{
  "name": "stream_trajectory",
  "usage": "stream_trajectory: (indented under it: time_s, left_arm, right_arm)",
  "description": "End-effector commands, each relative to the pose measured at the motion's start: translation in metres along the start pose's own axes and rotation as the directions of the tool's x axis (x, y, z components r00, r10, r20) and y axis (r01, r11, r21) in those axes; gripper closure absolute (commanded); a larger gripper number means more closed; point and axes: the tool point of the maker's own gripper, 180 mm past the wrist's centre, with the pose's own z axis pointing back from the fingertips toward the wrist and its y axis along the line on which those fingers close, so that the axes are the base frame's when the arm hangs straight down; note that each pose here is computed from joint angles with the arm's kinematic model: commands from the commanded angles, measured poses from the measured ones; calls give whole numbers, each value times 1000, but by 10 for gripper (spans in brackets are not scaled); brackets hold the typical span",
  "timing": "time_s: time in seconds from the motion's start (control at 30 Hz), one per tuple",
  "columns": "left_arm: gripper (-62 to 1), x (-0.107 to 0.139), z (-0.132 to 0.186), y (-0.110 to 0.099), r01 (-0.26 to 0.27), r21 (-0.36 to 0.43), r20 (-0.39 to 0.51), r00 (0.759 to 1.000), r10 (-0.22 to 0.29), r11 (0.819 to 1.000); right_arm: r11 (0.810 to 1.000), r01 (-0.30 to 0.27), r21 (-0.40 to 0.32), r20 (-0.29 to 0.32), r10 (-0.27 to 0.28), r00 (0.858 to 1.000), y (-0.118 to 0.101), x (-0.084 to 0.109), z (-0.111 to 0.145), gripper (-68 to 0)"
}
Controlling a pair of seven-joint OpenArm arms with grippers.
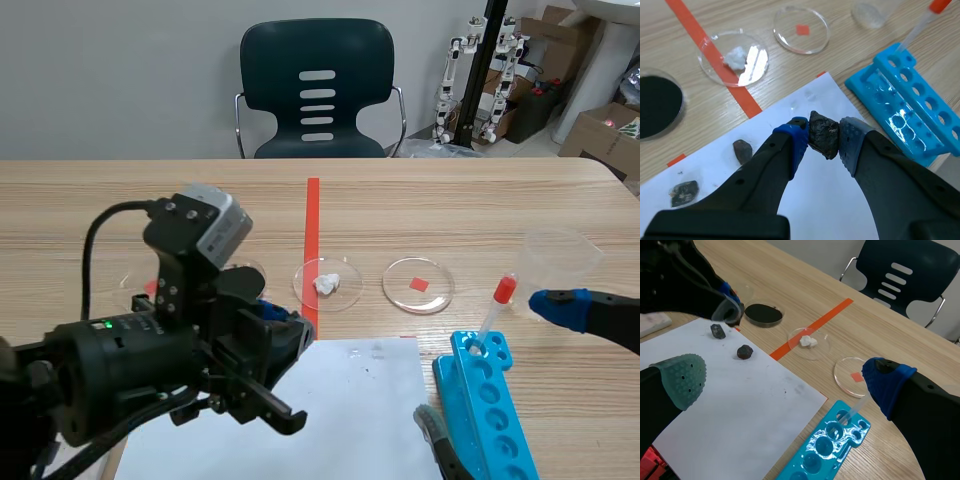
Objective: Put the right mineral back
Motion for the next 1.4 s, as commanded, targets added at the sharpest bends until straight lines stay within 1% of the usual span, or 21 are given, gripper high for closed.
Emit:
stream_trajectory:
  time_s: [0.0, 0.2, 0.33, 0.47, 0.63, 0.77, 0.87, 1.0, 1.13, 1.23, 1.37]
  left_arm:
    - [-130, 5, -8, -7, -9, -14, 21, 1000, 9, 1000]
    - [-130, -5, -42, -12, -24, 20, -36, 999, 25, 1000]
    - [-130, -11, -63, -4, -28, 97, -101, 994, 38, 995]
    - [-130, -17, -81, -2, -29, 132, -183, 982, 53, 991]
    - [-130, -23, -100, -7, -43, 139, -260, 962, 79, 989]
    - [-130, -22, -111, -14, -50, 138, -277, 957, 87, 989]
    - [-130, -24, -118, -15, -57, 146, -292, 952, 98, 988]
    - [-130, -29, -122, -4, -57, 202, -314, 942, 120, 978]
    - [-130, -34, -126, 2, -54, 224, -334, 934, 129, 973]
    - [-130, -38, -127, 11, -62, 261, -346, 926, 154, 963]
    - [-130, -42, -127, 15, -69, 273, -354, 920, 167, 960]
  right_arm:
    - [1000, -6, -13, 42, 7, 999, -4, 12, -2, -679]
    - [1000, -6, -13, 42, 7, 999, -4, 12, -2, -679]
    - [1000, -6, -13, 42, 7, 999, -4, 12, -2, -679]
    - [1000, -6, -13, 42, 7, 999, -4, 12, -2, -679]
    - [1000, -6, -13, 42, 7, 999, -4, 12, -2, -679]
    - [1000, -6, -13, 42, 7, 999, -4, 12, -2, -679]
    - [1000, -6, -13, 42, 7, 999, -4, 12, -2, -679]
    - [1000, -6, -13, 42, 7, 999, -4, 12, -2, -679]
    - [1000, -6, -13, 42, 7, 999, -4, 12, -2, -679]
    - [1000, -6, -13, 42, 7, 999, -4, 12, -2, -679]
    - [1000, -6, -13, 42, 7, 999, -4, 12, -2, -679]
